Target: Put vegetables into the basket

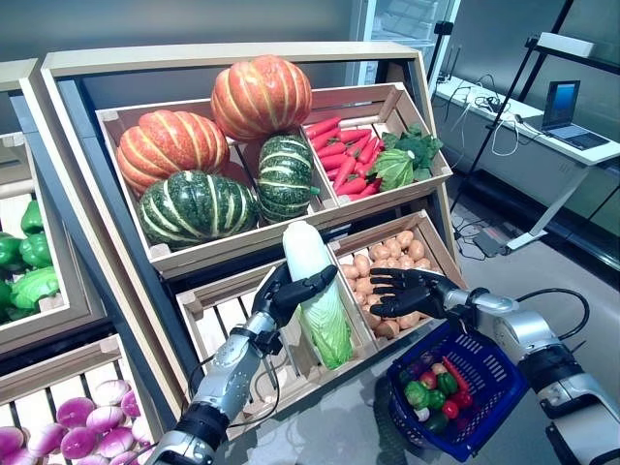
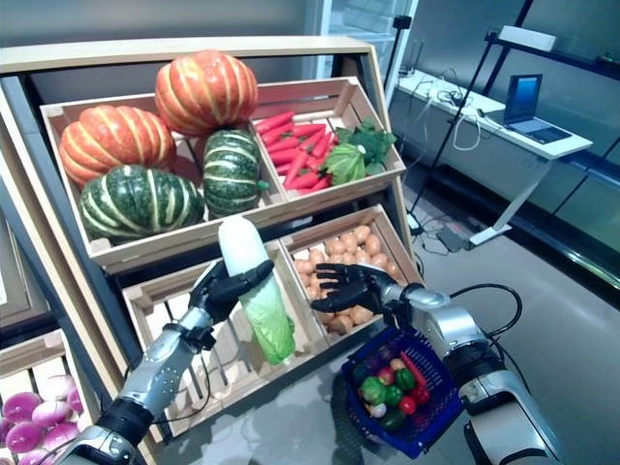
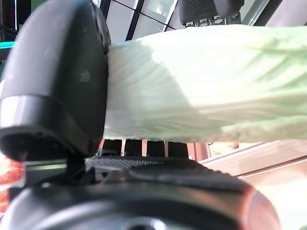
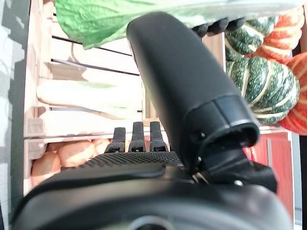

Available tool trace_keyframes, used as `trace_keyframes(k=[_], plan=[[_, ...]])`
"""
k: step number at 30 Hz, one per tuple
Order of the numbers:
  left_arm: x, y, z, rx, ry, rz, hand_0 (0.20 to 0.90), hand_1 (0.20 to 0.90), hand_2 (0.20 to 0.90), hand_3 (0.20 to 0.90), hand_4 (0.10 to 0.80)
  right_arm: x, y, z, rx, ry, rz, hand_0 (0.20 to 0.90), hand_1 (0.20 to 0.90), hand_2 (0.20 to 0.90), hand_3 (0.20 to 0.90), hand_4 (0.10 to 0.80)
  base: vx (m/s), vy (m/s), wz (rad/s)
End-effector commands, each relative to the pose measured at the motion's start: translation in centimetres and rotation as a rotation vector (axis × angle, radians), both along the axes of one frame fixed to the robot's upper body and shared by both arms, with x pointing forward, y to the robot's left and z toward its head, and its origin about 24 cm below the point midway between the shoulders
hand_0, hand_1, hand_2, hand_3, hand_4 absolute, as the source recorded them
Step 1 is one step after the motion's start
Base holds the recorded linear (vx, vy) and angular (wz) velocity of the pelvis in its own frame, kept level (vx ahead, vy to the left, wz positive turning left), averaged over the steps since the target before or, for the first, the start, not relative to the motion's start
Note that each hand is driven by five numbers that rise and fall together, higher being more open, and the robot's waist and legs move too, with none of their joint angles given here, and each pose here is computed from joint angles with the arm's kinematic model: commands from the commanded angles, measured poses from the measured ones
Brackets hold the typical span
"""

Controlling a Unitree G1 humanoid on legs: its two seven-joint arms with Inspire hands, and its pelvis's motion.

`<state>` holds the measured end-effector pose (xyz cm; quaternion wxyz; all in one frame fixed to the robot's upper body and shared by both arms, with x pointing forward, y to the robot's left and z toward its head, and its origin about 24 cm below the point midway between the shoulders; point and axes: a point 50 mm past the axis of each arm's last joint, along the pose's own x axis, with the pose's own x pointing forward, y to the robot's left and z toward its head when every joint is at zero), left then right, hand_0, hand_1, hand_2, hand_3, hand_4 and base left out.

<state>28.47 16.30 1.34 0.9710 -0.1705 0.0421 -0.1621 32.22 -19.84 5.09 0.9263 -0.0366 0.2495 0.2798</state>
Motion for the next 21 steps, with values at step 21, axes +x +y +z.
trace_keyframes(k=[21], plan=[[2.4,-4.0,5.9,-0.096,-0.288,-0.196,0.300,0.300,0.300,0.300,0.400,1.2,6.5,1.2,0.411,0.131,0.294,0.900,0.900,0.900,0.900,0.800,0.001,0.000,0.00]])
